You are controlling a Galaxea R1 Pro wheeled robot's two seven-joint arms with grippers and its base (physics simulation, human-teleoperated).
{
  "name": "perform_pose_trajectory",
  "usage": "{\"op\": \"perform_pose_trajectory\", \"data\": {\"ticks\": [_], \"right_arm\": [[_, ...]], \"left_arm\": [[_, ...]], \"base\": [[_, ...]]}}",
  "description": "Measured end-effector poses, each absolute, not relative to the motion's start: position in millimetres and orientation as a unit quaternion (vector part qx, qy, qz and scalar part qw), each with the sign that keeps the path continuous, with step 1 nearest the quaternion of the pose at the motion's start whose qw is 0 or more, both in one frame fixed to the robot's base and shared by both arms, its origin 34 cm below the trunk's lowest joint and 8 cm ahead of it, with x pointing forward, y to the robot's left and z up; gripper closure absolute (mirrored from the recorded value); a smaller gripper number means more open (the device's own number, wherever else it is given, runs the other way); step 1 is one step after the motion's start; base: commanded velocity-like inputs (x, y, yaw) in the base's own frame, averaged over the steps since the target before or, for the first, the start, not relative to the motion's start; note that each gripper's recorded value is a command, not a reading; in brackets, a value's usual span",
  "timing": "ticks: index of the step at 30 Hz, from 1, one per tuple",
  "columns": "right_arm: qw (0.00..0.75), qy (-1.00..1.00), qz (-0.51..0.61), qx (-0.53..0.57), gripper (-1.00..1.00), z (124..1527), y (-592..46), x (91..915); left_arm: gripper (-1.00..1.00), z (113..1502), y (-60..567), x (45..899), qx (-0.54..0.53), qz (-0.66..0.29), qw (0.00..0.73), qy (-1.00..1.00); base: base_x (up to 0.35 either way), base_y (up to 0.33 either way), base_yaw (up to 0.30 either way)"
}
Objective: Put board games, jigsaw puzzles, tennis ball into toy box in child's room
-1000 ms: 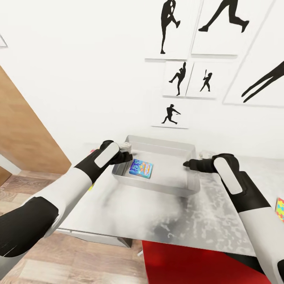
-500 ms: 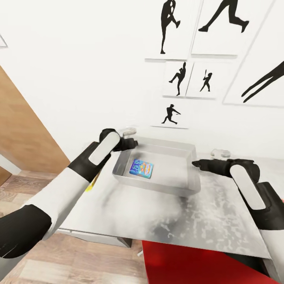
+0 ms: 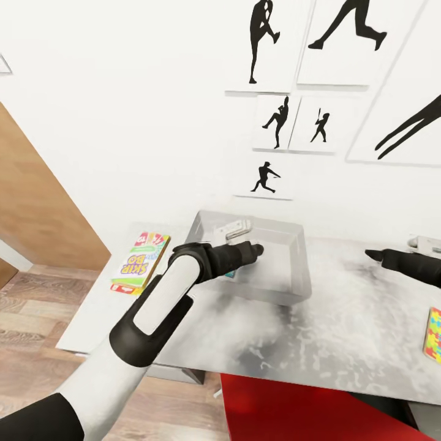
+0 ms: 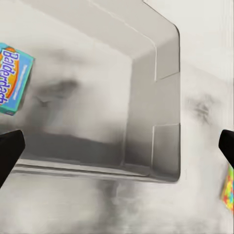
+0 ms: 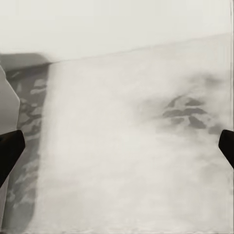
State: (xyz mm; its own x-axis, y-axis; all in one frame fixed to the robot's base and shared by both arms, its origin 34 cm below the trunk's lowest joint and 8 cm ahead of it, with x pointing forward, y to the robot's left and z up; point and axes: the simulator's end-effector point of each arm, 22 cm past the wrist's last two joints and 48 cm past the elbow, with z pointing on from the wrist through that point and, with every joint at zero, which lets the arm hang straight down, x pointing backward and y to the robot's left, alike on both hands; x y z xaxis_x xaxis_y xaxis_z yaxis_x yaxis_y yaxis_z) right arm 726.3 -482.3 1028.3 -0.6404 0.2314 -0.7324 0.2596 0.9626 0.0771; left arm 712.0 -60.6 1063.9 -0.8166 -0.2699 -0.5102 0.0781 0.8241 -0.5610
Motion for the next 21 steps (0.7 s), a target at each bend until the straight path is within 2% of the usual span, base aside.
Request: {"op": "perform_pose_trajectory", "data": {"ticks": [10,17,21], "right_arm": [[0.398,0.907,-0.011,0.135,-1.00,1026.2,-481.3,724.4],[0.398,0.907,-0.009,0.135,-1.00,1025.7,-480.6,724.2],[0.398,0.907,-0.009,0.135,-1.00,1026.0,-480.7,723.8]], "left_arm": [[-1.00,1063.8,-62.3,710.0,-0.062,-0.305,0.288,0.906],[-1.00,1063.9,-59.5,711.9,-0.070,-0.308,0.286,0.905],[-1.00,1063.2,-59.1,711.2,-0.072,-0.309,0.285,0.905]], "base": [[-0.221,0.000,-0.039],[-0.305,0.027,-0.209],[-0.140,0.039,-0.277]]}}
